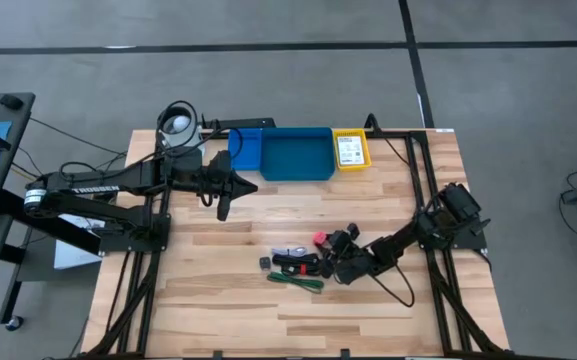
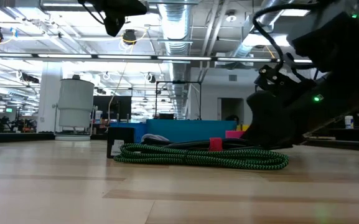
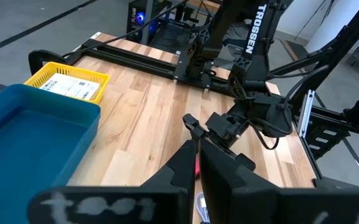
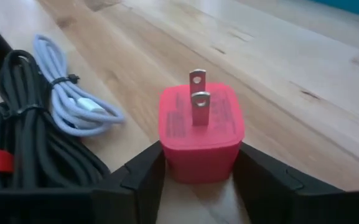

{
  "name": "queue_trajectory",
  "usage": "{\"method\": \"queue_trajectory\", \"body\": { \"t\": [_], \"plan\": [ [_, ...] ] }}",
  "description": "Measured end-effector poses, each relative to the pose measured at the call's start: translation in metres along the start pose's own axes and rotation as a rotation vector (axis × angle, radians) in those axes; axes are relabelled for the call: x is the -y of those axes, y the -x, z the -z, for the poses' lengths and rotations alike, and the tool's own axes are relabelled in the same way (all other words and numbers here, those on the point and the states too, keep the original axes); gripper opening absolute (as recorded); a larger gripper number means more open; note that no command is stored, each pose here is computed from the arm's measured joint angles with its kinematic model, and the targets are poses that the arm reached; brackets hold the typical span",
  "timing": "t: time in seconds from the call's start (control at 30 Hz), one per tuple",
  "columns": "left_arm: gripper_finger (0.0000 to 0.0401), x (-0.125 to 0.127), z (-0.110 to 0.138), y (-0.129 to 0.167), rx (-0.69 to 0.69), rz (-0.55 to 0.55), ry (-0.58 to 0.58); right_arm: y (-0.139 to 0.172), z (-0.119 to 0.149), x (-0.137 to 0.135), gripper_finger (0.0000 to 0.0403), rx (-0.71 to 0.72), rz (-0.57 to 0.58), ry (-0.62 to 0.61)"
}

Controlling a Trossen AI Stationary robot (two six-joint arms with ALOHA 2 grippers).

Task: Pick and place items into bin
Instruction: Put the pink charger adapter into the blue bin

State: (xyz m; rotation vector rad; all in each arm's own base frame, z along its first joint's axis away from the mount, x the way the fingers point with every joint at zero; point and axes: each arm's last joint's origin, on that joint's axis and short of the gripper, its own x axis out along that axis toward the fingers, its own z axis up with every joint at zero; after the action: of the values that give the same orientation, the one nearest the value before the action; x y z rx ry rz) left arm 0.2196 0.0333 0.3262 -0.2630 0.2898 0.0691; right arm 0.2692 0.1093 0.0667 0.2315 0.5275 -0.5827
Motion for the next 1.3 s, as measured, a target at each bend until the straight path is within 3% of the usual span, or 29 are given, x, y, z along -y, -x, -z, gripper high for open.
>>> {"method": "queue_trajectory", "body": {
  "t": [0.17,0.6,0.73,0.93,1.17,1.3],
  "plan": [
    [0.0009,0.000,0.000,0.000,0.000,0.000,0.000,-0.004,-0.006,-0.002,0.0134,-0.008,-0.014,0.048],
    [0.0009,-0.002,0.000,0.000,0.006,-0.051,0.035,-0.016,-0.021,-0.001,0.0148,0.011,0.007,0.001],
    [0.0009,-0.004,0.002,-0.004,0.002,-0.097,0.129,-0.020,-0.031,-0.005,0.0140,0.030,0.010,0.041],
    [0.0009,-0.009,0.012,-0.024,-0.062,-0.137,0.172,-0.025,-0.050,-0.016,0.0136,0.067,0.001,0.132],
    [0.0029,-0.006,0.024,-0.049,-0.142,-0.054,0.105,-0.022,-0.078,-0.014,0.0138,0.115,0.008,0.170],
    [0.0065,0.002,0.024,-0.055,-0.110,-0.006,-0.019,-0.017,-0.096,-0.008,0.0137,0.149,0.011,0.164]
  ]
}}
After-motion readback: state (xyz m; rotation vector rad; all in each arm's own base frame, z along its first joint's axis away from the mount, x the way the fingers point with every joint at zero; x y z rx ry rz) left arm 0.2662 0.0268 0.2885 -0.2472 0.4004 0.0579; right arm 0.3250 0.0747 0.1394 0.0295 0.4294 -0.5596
